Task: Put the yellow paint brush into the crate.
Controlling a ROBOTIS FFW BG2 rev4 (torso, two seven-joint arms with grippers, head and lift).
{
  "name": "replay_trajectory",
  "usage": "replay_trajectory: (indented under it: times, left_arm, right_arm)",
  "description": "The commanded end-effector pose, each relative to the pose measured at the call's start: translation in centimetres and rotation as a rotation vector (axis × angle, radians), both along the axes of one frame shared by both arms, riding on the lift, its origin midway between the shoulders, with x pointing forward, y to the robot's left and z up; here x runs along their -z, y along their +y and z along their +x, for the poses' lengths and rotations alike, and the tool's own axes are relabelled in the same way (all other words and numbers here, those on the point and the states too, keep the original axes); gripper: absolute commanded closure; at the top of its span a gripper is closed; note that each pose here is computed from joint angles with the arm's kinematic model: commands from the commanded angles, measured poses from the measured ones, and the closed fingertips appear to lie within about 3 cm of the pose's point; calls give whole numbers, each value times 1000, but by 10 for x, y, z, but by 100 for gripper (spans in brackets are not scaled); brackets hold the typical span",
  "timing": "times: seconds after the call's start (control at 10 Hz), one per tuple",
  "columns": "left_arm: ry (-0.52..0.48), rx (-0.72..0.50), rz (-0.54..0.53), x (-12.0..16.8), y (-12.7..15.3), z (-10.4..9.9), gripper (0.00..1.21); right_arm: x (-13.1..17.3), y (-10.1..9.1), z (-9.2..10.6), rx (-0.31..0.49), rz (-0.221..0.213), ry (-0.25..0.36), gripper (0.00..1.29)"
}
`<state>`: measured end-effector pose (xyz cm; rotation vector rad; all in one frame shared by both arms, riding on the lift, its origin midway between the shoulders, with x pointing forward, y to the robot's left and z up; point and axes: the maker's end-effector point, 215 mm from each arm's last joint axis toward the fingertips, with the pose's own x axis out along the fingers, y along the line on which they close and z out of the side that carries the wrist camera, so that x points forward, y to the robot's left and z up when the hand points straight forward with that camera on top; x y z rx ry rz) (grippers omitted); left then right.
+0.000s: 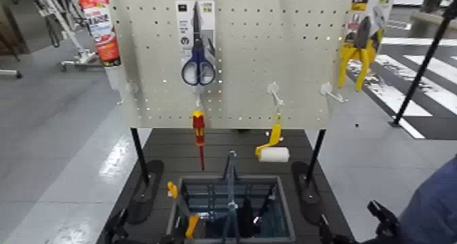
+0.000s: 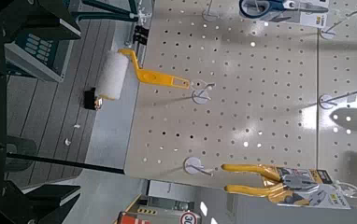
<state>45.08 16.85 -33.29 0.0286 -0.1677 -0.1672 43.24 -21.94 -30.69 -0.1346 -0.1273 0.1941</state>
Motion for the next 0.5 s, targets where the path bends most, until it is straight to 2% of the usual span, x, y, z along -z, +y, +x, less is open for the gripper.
replay_trajectory:
  times: [0.1, 0.5]
  left_arm:
    - [-1, 0, -2, 0, -1, 0, 0]
    - [-3, 2, -1, -1, -2, -1, 0]
  right_arm:
    - [-2, 0, -1, 3, -11, -8, 14]
    - [-4, -4, -2, 36, -33, -6, 16]
